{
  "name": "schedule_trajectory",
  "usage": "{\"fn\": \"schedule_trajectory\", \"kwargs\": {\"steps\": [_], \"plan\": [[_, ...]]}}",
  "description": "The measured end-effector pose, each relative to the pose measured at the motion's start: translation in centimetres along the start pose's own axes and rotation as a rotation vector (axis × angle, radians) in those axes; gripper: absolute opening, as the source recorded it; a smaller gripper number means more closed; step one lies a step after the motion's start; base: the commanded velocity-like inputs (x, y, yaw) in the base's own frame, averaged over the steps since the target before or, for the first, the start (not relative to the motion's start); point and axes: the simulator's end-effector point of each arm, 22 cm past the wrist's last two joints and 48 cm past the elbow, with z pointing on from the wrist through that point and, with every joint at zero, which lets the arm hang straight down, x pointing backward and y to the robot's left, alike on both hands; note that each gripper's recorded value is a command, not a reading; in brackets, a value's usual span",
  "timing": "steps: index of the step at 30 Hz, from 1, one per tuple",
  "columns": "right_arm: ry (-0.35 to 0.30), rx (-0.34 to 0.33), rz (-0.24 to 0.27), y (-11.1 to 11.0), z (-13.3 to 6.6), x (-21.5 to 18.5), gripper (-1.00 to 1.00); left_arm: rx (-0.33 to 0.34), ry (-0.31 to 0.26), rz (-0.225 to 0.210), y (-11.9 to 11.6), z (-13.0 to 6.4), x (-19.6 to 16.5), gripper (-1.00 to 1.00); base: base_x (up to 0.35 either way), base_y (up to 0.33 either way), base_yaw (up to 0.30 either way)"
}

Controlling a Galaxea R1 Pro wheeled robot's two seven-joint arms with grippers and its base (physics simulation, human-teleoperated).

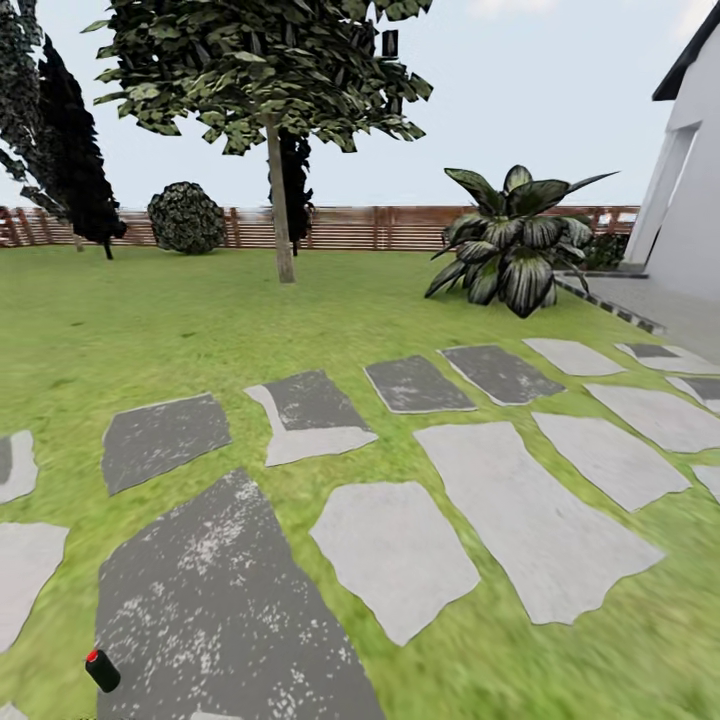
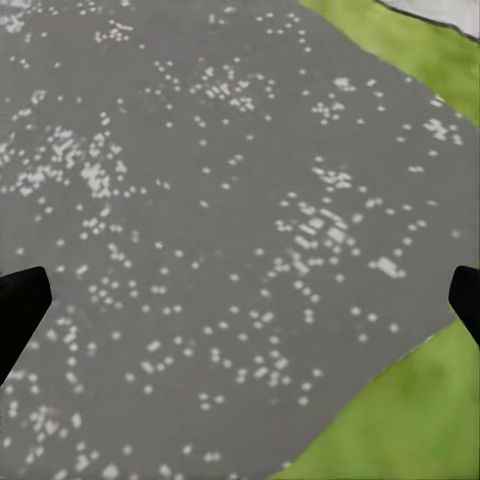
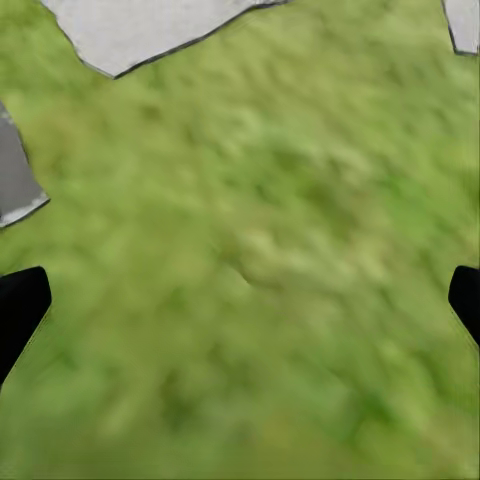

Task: Pick up the pesticide atomizer in the garden and spray insectifuge to fully cover both potted plants in the garden.

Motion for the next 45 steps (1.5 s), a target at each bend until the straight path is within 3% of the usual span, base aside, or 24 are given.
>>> {"fn": "schedule_trajectory", "kwargs": {"steps": [22, 45], "plan": [[0.000, 0.000, 0.000, 0.01, 0.02, -0.03, 1.00, -0.002, 0.000, -0.001, 0.05, 0.00, 0.00, 1.00, 0.175, -0.117, 0.278], [-0.001, 0.000, 0.001, -0.01, 0.01, -0.07, 1.00, -0.009, 0.003, -0.007, 0.36, -0.15, 0.35, 1.00, 0.066, -0.039, 0.278]]}}
